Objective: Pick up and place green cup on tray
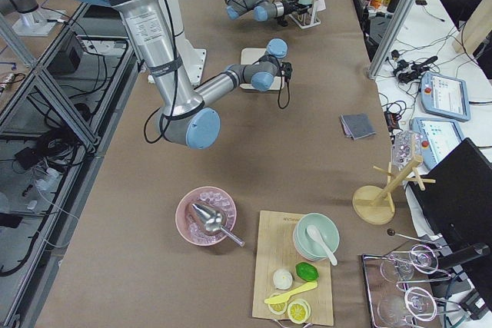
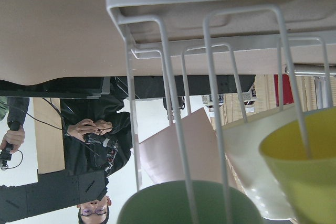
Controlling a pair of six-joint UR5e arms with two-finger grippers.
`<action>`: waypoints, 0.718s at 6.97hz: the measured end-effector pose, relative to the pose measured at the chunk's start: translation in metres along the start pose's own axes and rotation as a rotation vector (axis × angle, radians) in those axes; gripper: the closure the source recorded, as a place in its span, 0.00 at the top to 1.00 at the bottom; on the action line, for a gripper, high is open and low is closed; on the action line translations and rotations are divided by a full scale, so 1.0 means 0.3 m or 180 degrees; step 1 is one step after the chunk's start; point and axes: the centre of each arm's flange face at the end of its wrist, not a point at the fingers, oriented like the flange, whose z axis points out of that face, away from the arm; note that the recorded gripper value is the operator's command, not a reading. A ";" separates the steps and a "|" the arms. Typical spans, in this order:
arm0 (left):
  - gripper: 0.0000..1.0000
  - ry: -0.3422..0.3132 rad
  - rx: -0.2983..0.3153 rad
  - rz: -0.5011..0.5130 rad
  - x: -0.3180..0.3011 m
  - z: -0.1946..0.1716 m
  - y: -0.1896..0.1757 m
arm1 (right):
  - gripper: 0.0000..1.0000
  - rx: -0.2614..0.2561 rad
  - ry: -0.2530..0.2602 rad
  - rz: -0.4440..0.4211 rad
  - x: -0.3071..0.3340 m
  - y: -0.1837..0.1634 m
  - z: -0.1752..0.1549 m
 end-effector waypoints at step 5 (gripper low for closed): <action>0.56 -0.0067 -0.0054 -0.0028 0.016 -0.025 0.069 | 1.00 0.0371 0.0344 0.0098 0.357 -0.120 -0.317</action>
